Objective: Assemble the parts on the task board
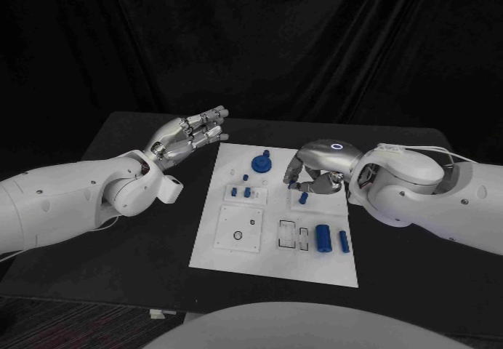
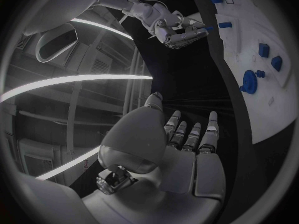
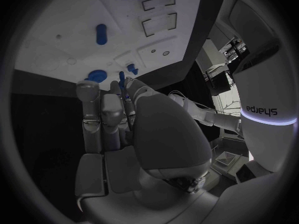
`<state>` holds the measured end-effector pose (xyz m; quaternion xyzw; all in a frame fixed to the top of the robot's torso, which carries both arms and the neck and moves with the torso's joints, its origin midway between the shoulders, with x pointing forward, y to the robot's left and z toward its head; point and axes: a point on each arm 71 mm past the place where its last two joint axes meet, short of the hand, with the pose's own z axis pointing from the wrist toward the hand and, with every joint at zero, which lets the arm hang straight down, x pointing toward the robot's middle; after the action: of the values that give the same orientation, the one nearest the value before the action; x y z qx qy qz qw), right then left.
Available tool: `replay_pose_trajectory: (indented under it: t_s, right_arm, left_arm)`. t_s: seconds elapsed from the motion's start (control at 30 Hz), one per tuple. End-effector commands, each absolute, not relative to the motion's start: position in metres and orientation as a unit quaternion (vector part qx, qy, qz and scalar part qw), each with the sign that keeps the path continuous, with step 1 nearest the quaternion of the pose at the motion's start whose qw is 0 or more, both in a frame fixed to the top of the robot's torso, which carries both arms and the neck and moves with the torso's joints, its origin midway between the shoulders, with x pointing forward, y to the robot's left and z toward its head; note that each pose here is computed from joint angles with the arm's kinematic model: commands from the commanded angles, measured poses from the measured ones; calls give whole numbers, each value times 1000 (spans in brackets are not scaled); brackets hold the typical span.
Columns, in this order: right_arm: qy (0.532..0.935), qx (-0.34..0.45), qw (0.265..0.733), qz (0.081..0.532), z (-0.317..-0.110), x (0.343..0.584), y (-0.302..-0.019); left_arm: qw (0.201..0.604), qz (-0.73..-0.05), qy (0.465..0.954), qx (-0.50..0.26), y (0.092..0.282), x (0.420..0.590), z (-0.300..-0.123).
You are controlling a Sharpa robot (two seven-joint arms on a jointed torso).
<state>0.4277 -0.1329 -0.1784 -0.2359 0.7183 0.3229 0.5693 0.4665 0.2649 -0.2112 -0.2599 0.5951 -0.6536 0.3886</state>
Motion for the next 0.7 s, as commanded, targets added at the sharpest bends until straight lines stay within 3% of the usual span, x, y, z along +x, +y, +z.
replay_pose_trajectory:
  t_s: [0.03, 0.4, 0.7]
  right_arm:
    - [724, -255, 550, 329, -188, 421, -121]
    - [714, -292, 529, 353, -223, 410, -78]
    - [716, -296, 518, 363, -241, 409, -59]
  left_arm:
    - [382, -662, 590, -259, 262, 466, -211]
    - [378, -664, 591, -259, 258, 466, -213]
    - [377, -664, 592, -259, 256, 466, -213]
